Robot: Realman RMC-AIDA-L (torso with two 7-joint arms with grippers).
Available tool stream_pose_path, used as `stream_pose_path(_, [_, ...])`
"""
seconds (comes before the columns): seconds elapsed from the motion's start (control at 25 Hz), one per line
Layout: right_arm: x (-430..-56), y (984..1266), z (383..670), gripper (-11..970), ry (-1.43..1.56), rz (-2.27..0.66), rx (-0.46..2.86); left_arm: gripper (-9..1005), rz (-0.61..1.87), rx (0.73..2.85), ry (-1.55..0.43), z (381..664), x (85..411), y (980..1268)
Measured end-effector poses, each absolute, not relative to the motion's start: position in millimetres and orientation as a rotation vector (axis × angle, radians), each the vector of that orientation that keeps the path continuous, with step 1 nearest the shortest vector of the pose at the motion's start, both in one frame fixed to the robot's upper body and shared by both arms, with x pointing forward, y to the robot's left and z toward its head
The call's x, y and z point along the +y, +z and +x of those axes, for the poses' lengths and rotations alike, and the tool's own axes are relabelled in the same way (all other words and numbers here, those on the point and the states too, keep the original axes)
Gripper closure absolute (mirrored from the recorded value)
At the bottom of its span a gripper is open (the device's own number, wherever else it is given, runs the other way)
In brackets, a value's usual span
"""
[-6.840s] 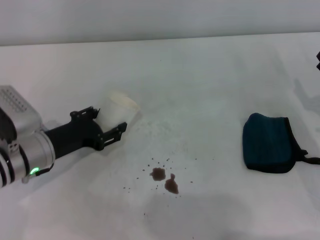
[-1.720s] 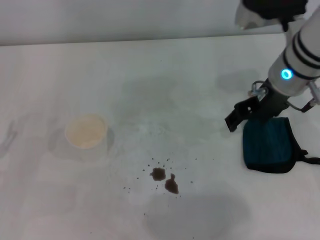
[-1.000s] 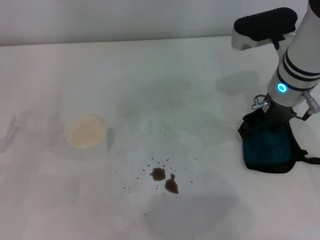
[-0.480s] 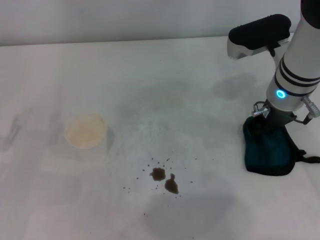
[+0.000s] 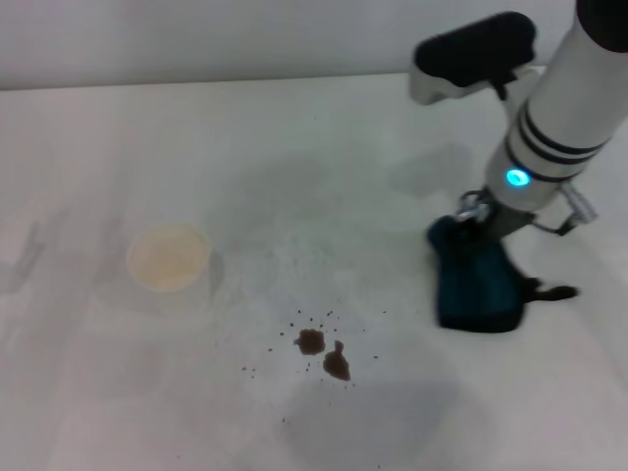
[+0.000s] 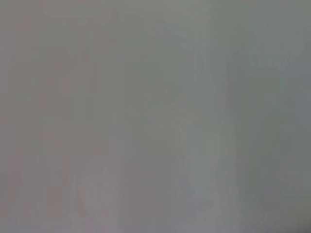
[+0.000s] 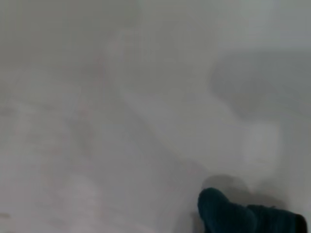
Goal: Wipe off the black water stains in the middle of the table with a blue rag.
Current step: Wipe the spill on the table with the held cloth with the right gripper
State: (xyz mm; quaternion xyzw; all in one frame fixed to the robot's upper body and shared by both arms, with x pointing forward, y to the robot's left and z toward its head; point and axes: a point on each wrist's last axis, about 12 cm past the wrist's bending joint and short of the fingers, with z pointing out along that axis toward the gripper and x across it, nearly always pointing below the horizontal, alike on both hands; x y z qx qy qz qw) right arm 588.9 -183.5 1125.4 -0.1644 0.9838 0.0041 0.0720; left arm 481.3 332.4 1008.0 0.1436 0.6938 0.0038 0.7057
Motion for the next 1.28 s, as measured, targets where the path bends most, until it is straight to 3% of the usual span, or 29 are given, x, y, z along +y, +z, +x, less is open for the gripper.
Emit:
stream_pose_path(0.28, [-129.3, 1127.0, 580.2, 866, 0.19, -0.728, 2.844, 118, 0.33, 1.56, 0.011, 487.2, 328.4, 1006.6])
stream_pose_path(0.76, [-57.8, 1105.8, 553.4, 866, 0.396, -1.011, 2.765, 119, 0.36, 1.537, -0.01, 497.0, 319.6, 1011.0])
stream_pose_path(1.28, [-43.9, 1091.2, 535.2, 873, 0.479, -1.037, 2.792, 119, 0.387, 1.523, -0.001, 502.1, 317.4, 1013.7])
